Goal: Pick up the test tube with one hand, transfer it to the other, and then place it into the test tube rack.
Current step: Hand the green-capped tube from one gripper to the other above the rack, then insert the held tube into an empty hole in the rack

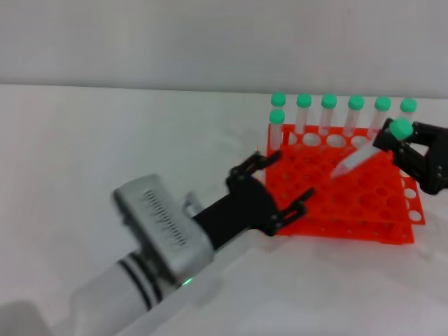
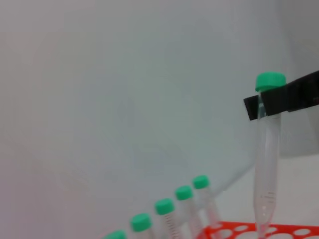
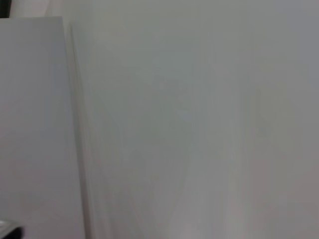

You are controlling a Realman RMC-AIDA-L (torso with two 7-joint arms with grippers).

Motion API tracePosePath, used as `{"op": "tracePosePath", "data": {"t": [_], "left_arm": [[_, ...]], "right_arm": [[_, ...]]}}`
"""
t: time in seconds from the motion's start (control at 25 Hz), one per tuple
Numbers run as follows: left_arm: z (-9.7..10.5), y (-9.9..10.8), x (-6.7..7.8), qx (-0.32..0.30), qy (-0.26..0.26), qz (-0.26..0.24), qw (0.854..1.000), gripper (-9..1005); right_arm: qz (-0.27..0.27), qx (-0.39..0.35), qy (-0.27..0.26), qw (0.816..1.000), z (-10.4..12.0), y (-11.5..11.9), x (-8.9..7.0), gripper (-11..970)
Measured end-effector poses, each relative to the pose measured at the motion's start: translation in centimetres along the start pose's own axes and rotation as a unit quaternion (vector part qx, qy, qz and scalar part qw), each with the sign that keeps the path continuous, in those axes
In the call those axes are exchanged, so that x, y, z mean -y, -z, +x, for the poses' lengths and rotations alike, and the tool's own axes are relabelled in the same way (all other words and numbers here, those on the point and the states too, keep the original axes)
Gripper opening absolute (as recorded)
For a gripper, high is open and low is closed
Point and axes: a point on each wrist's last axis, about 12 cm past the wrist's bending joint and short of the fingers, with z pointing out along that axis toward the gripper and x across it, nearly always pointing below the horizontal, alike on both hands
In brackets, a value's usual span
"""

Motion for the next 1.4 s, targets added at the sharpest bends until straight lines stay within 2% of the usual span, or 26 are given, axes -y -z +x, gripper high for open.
{"op": "tracePosePath", "data": {"t": [0.12,0.28,0.36,0.52,0.72,0.84,0.96,1.4], "left_arm": [[0.5,2.0,0.2,0.016,0.013,-0.027,0.999,709],[1.4,5.5,0.1,0.036,0.047,-0.105,0.993,817],[2.0,7.4,-0.2,0.034,0.069,-0.163,0.984,871],[3.8,11.0,-1.4,0.006,0.109,-0.272,0.956,883],[5.0,13.9,-1.7,-0.014,0.129,-0.334,0.934,890],[5.3,15.0,-1.9,-0.01,0.14,-0.352,0.925,890],[5.3,15.1,-1.9,-0.007,0.146,-0.352,0.925,889],[5.3,15.0,-2.0,-0.009,0.146,-0.348,0.926,890]], "right_arm": [[0.003,0.001,0.007,1.0,-0.2,-1.1,0.4,209],[0.005,-0.002,0.022,1.0,-0.5,-3.6,0.8,210],[0.005,-0.006,0.029,1.0,-0.7,-4.7,1.0,210],[0.019,-0.022,0.032,0.999,-0.7,-6.7,1.7,211],[0.039,-0.06,0.044,0.997,-0.6,-8.6,2.6,211],[0.038,-0.088,0.054,0.994,-0.7,-10.3,2.9,212],[0.044,-0.1,0.054,0.993,-0.8,-11.0,3.2,212],[0.058,-0.125,0.054,0.989,-0.6,-11.5,3.6,214]]}}
